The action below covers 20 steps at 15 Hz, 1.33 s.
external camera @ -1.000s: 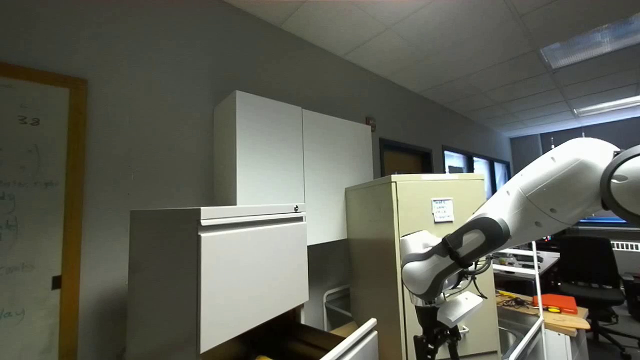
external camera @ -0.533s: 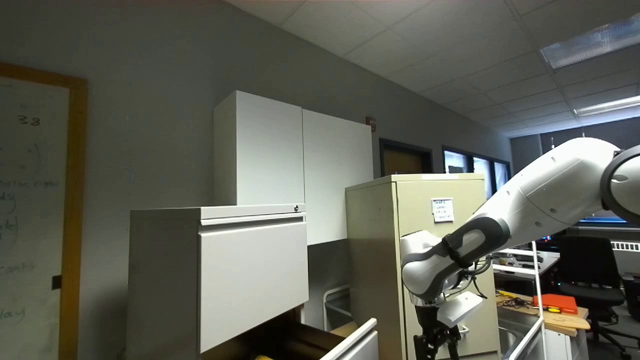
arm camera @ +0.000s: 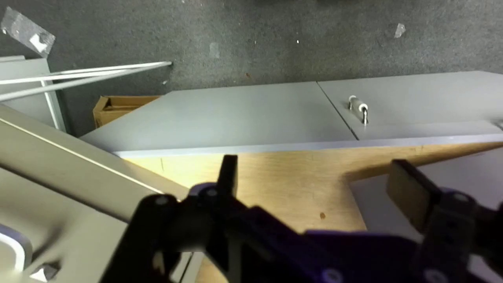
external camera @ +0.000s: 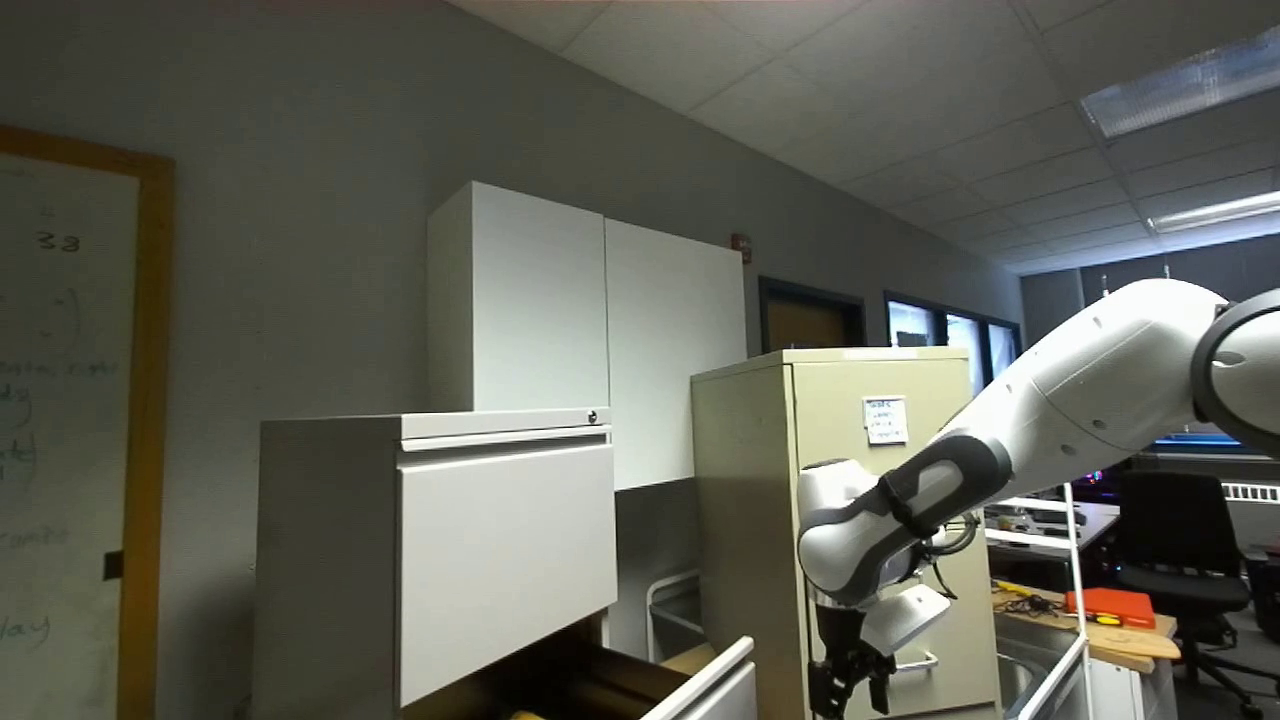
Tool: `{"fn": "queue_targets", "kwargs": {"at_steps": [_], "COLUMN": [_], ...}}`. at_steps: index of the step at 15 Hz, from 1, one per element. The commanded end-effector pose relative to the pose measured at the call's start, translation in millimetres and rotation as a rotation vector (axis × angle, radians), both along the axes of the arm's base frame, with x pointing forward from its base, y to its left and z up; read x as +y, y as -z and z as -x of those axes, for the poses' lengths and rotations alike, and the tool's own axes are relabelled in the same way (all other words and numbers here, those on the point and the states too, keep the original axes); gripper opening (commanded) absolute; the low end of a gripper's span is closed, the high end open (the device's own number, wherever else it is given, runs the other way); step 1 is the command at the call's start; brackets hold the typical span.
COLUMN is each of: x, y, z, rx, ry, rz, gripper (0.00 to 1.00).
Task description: Close the bottom drawer
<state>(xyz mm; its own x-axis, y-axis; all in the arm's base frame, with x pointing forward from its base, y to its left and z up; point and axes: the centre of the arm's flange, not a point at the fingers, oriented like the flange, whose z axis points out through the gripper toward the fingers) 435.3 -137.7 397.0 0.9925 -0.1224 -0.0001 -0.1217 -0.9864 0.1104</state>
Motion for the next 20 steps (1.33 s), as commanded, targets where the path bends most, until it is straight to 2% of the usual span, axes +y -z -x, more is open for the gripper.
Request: {"fn": "queue_targets", "kwargs": {"at_steps": [1,2,6,10,15,20], "x": [-2,-3,1,28,67,73], "y": [-5,-5,-8,-29,-47,-56], "z": [-23,-29,-51,-73,-75,-91], "rx": [-0.101,-0.134,-0.239,-0.292,-0.289,-0.364], "ry": [-0.052,-0.063,-0.111,-0.195,-0.261,-0.351], "rz": [-0.05,-0.07,-0.159,-0.232,-0.275,-0.262], "gripper": [0.69,0.59,0.29,0.01,0.0,0.0]}}
